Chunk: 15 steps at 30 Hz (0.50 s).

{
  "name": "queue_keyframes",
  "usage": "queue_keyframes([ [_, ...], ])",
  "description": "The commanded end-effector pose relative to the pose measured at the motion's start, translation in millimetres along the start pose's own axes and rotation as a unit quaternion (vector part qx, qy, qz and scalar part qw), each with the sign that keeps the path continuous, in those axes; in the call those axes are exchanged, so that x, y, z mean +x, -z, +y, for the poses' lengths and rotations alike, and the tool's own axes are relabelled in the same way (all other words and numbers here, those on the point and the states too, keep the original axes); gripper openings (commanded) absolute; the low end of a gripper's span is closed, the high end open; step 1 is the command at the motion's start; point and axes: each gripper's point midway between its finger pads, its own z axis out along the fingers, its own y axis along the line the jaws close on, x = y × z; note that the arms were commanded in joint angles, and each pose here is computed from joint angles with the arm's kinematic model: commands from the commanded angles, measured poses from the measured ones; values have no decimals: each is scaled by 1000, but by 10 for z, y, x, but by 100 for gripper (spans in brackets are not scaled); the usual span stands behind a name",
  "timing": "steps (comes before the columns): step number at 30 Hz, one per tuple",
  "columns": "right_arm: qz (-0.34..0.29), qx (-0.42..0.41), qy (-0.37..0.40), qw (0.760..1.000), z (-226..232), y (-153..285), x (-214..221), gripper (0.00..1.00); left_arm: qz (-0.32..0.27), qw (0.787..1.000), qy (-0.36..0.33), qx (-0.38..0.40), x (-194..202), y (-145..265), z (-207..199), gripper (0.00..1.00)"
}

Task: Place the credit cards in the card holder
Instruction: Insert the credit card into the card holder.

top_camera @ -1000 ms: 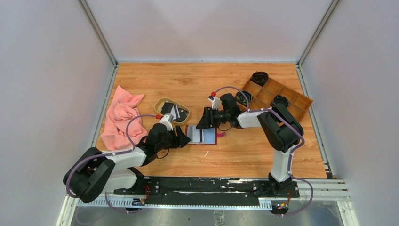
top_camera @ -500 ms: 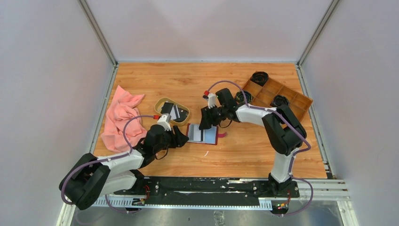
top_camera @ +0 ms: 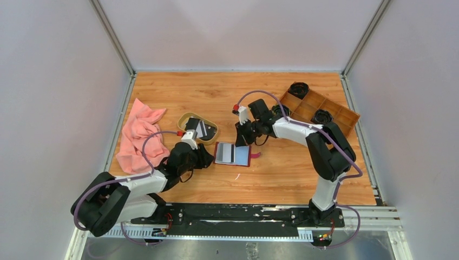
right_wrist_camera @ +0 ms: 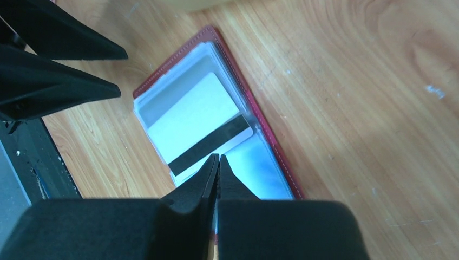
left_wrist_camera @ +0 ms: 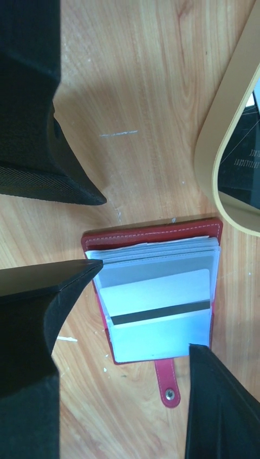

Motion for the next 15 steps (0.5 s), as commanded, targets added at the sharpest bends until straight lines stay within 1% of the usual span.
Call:
queue_keyframes([
  [1,52,4,-51,997,-3,-93,287,0,-13,999,-27,-24,-99,-70,57,45],
  [7,68,33,-82,994,-120,-164,411,0,6,999,-35,-40,-32,-151,122,44],
  [12,85,27,-114,989,-115,-247,521,0,32,998,-34,-40,92,-193,147,44],
  [15,89,7,-133,987,-48,-286,533,0,44,998,-33,-38,150,-204,149,44],
])
